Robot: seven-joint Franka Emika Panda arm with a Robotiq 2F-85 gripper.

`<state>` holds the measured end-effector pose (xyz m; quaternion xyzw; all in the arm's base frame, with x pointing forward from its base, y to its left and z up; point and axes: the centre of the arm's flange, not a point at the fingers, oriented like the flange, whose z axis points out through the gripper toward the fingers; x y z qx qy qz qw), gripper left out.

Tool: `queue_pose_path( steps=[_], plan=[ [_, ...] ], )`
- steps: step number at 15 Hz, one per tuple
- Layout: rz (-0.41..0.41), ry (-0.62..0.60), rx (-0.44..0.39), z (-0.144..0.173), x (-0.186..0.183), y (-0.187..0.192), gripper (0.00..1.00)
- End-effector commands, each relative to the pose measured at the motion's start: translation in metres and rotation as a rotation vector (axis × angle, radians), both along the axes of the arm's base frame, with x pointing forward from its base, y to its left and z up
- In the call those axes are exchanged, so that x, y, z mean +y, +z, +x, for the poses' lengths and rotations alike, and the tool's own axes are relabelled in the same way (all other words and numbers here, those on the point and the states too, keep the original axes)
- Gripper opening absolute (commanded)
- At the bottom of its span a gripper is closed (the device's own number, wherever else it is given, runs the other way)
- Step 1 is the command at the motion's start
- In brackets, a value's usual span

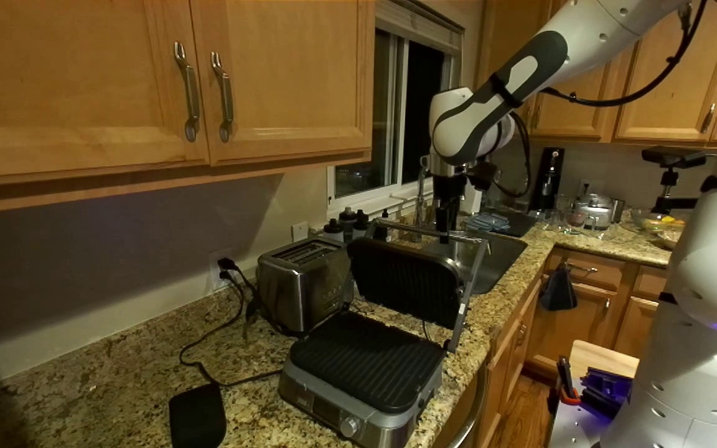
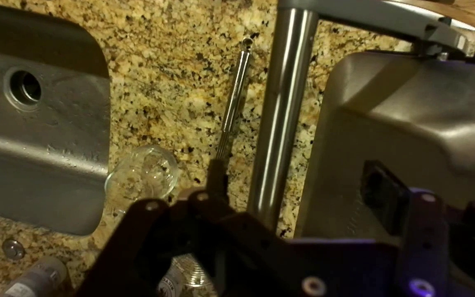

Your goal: Open the sandwich maker

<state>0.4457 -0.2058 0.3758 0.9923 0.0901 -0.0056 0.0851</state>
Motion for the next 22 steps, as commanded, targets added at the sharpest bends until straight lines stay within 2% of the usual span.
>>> queue_pose_path(
  steps=[1,7,9,13,18,22],
  plan=[
    [-0.018,0.052,-0.056,-0.008,0.008,0.024,1.0],
    [-0.002,0.084,-0.114,-0.02,0.024,0.068,1.0],
    [0.027,0.089,-0.13,-0.03,0.033,0.088,1.0],
    [0.125,0.036,-0.101,-0.053,0.058,0.117,1.0],
    [0.126,-0.042,-0.1,-0.079,0.106,0.113,1.0],
    [0.154,-0.044,-0.097,-0.078,0.164,0.093,1.0]
  ],
)
